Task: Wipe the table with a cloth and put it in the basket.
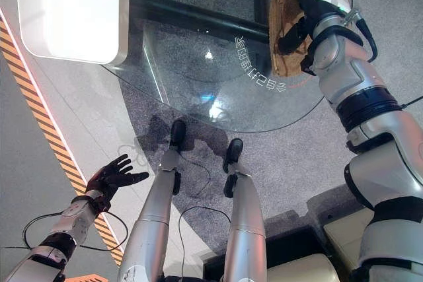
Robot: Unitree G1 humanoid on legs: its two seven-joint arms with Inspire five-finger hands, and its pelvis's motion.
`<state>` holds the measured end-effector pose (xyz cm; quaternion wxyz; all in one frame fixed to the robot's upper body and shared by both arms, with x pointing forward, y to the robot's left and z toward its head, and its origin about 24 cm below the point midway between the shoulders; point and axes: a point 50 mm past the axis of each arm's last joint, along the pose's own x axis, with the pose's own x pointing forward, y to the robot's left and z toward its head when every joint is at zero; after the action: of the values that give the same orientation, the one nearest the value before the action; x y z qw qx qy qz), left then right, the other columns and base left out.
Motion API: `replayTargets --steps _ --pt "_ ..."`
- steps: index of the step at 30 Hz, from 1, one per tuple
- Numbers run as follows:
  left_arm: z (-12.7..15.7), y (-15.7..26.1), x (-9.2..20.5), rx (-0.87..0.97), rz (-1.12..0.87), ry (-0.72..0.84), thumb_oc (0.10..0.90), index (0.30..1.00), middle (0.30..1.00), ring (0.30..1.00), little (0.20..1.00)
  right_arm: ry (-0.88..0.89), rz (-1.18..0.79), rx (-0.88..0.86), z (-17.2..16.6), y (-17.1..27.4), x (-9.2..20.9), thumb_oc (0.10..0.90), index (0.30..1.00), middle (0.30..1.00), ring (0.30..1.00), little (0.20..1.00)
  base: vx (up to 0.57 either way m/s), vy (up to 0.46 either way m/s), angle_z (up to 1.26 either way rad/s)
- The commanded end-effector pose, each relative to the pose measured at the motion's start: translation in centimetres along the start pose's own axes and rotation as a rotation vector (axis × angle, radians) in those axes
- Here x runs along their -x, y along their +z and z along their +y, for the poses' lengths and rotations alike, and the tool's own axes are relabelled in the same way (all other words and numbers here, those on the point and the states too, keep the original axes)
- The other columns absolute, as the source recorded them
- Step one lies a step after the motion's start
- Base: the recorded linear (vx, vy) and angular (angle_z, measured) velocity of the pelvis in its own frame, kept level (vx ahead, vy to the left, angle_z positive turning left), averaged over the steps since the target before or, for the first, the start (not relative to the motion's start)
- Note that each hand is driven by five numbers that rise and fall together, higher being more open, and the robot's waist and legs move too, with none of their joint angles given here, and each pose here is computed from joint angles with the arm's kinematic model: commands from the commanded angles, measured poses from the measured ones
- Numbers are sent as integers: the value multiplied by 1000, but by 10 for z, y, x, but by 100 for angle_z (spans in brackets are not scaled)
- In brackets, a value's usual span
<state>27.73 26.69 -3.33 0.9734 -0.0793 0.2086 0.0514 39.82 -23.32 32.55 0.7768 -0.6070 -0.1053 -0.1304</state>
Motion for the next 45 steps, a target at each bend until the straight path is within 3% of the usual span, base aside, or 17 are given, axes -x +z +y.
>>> replayTargets --steps 1,23,45 --pt "21 -21 16 -36 70 49 800 900 900 900 900 -130 -61 157 -58 5 2 800 900 900 900 900 0 0 0" --pt "22 -22 19 -63 91 25 800 900 900 900 900 -14 -20 476 -60 10 1 800 900 900 900 900 2 -3 0" --pt "26 -24 22 -70 97 18 800 900 900 900 900 -9 47 538 -67 -6 3 800 900 900 900 900 0 0 0"
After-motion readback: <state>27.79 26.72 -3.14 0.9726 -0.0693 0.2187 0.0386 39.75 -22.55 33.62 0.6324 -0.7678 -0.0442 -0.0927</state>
